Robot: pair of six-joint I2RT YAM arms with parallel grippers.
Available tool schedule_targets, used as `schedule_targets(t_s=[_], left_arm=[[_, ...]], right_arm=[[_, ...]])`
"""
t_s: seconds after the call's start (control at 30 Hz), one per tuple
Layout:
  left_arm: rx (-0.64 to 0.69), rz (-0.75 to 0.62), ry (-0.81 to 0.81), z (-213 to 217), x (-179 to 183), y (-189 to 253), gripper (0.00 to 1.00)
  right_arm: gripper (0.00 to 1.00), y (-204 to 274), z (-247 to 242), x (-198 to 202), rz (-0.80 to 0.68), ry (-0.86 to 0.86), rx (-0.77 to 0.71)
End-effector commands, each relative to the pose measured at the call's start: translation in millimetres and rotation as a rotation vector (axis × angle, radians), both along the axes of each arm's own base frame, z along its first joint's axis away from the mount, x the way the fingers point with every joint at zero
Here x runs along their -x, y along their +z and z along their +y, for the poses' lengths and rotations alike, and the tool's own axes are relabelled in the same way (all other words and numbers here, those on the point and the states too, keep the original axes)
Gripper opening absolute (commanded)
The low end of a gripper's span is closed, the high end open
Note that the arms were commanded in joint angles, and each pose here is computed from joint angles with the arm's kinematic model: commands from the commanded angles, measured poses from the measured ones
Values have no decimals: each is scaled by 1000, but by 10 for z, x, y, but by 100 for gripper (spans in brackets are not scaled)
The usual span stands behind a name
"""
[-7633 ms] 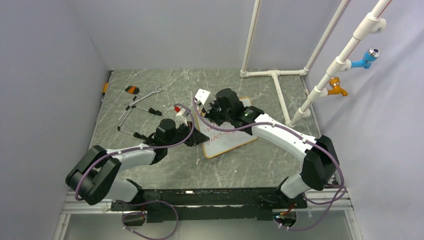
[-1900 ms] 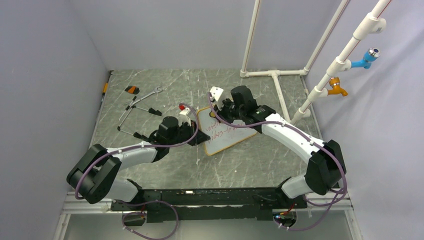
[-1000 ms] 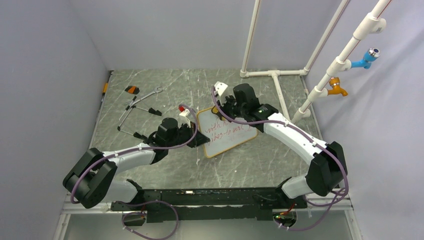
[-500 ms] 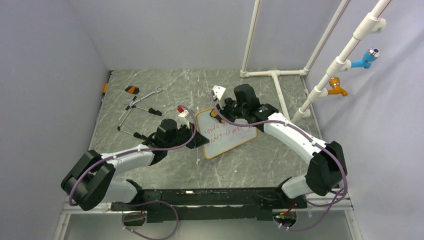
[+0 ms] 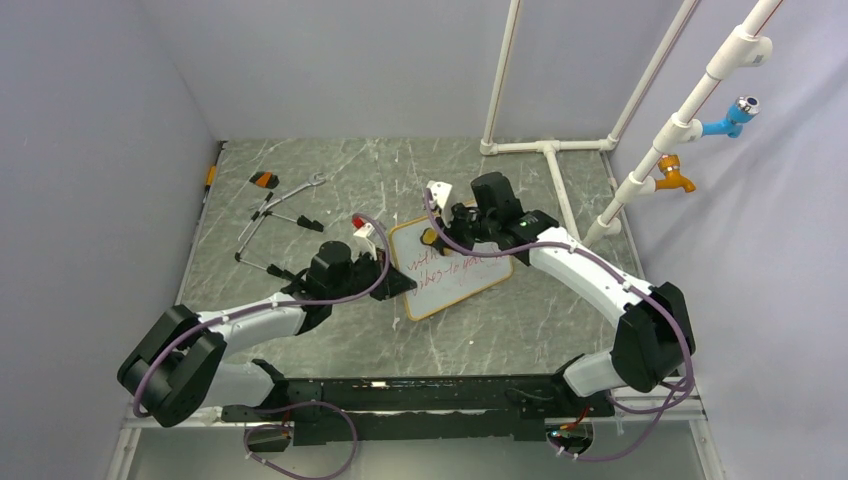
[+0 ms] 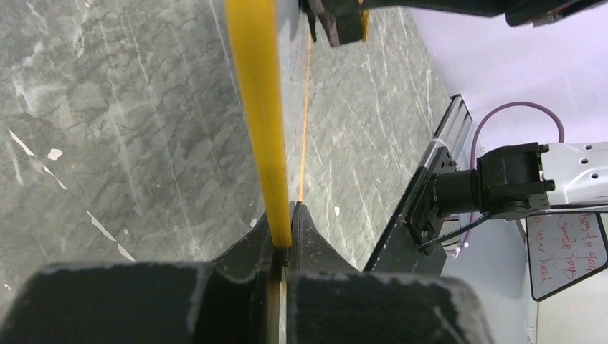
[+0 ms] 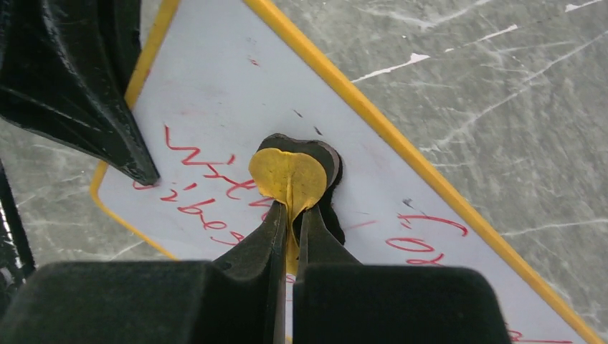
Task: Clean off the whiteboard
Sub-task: Erase the whiteboard at the center of the board.
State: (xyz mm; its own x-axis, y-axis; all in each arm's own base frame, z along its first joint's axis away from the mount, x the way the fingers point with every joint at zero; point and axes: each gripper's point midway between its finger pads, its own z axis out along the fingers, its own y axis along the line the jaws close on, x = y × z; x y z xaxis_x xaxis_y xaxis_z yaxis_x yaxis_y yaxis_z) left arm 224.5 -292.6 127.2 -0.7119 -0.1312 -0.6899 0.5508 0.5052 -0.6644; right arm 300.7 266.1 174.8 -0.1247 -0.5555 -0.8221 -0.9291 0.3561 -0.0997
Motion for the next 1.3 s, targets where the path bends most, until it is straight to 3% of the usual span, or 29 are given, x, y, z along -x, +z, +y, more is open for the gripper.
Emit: schedule_targets(t_s=[0.0, 0.1, 0.2, 0.57, 0.63, 0.83, 0.93, 1.27], left_arm=[[68, -110, -96, -105, 141, 276, 0], [79, -122, -99, -106, 149, 298, 0], [85, -126, -98, -107, 150, 302, 0], [104, -123, -91, -99, 162, 313, 0], [111, -123, -92, -101, 168, 327, 0], [132, -111, -100, -115, 190, 336, 0], [142, -105, -104, -125, 199, 336, 0], [168, -92, -112, -145, 217, 355, 0]], right_arm=[[0, -22, 71, -21, -7, -18, -11], [0, 49, -142, -338, -57, -205, -19], [0, 67, -299, -463, -79, -280, -14], [0, -170, 77, 172, 33, 125, 3], [0, -154, 99, 172, 29, 123, 0], [0, -43, -170, -337, -76, -163, 29], [0, 15, -305, -431, -89, -217, 18], [0, -127, 4, 40, 18, 57, -5]])
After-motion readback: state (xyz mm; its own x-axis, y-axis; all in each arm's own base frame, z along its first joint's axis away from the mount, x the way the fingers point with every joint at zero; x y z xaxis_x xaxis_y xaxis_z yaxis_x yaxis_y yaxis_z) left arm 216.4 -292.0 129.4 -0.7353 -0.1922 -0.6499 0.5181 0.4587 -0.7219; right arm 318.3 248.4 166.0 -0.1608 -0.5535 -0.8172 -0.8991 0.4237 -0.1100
